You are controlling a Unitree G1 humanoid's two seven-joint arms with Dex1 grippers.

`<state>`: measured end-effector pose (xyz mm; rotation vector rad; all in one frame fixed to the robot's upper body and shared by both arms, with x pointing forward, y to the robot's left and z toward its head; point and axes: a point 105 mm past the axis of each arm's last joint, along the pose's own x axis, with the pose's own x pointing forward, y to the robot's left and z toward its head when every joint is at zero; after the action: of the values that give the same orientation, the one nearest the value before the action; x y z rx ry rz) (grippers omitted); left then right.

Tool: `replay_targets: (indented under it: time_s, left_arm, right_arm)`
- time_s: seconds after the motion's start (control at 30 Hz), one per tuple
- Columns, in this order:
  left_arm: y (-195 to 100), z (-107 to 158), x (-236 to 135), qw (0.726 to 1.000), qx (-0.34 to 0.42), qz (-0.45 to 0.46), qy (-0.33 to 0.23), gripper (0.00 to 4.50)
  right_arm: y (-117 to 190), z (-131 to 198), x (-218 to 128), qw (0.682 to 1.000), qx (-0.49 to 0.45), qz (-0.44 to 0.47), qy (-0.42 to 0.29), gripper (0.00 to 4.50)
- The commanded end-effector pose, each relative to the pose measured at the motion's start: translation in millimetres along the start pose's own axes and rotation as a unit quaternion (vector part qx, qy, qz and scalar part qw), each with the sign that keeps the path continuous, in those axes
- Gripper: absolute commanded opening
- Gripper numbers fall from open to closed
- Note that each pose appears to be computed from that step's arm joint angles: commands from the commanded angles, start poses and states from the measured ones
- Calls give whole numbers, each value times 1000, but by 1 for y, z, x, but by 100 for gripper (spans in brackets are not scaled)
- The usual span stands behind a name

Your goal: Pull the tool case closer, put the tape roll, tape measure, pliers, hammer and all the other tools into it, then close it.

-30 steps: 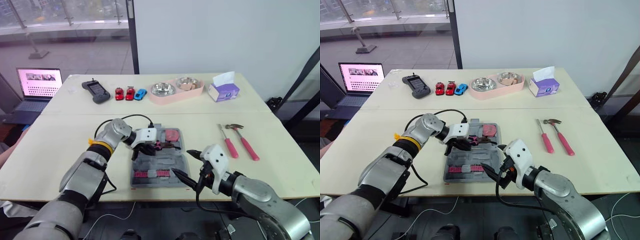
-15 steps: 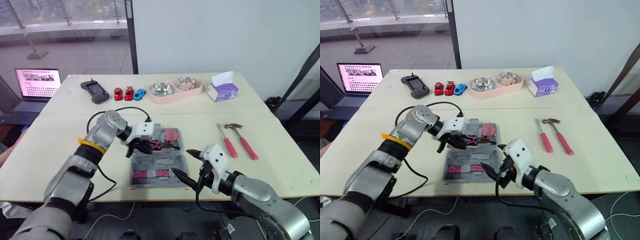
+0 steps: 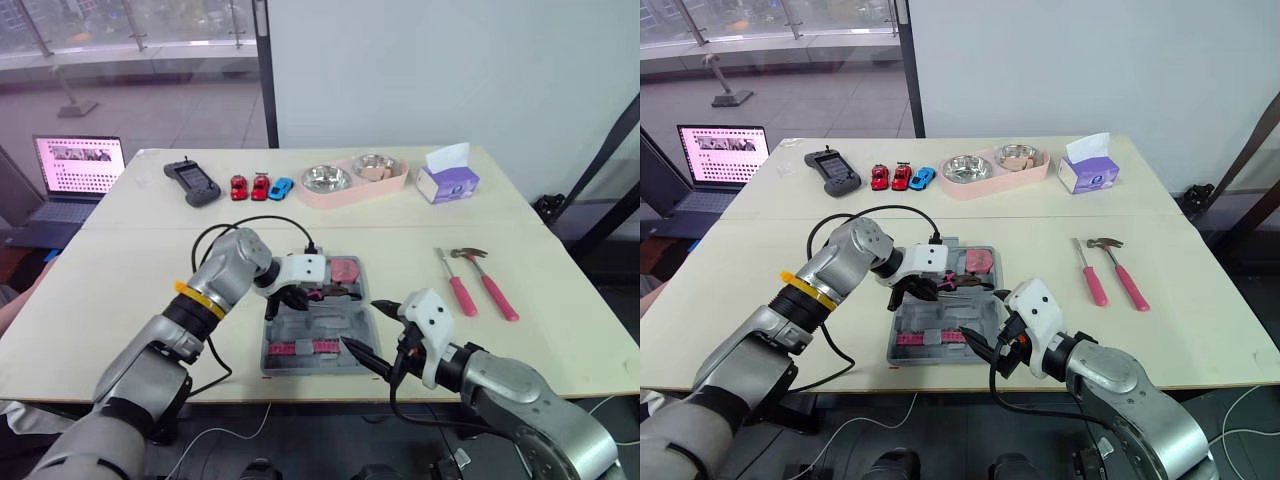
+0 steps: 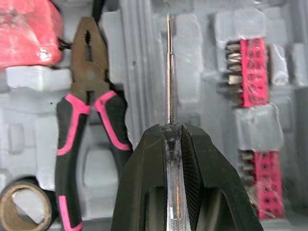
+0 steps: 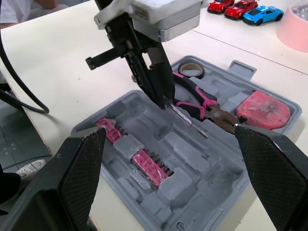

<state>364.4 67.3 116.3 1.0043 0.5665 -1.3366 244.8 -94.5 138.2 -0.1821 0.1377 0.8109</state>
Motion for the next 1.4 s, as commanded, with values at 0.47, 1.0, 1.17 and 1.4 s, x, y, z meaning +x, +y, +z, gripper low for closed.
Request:
replay_targets:
  time_s: [0.47, 1.0, 1.17, 1.4]
  left_arm:
    - [4, -2, 4, 997, 33, 2, 63, 1]
    - [6, 0, 15, 996, 36, 1, 77, 1]
    - [4, 3, 18, 996, 39, -2, 75, 1]
    - [3, 4, 21, 996, 43, 0, 79, 1]
  right_arm:
    - [5, 9, 1, 1000, -6, -3, -24, 450]
    - [5, 12, -1, 1000, -19, 2, -18, 450]
    - [5, 13, -1, 1000, -21, 5, -18, 450]
    - [5, 13, 0, 1000, -20, 5, -18, 450]
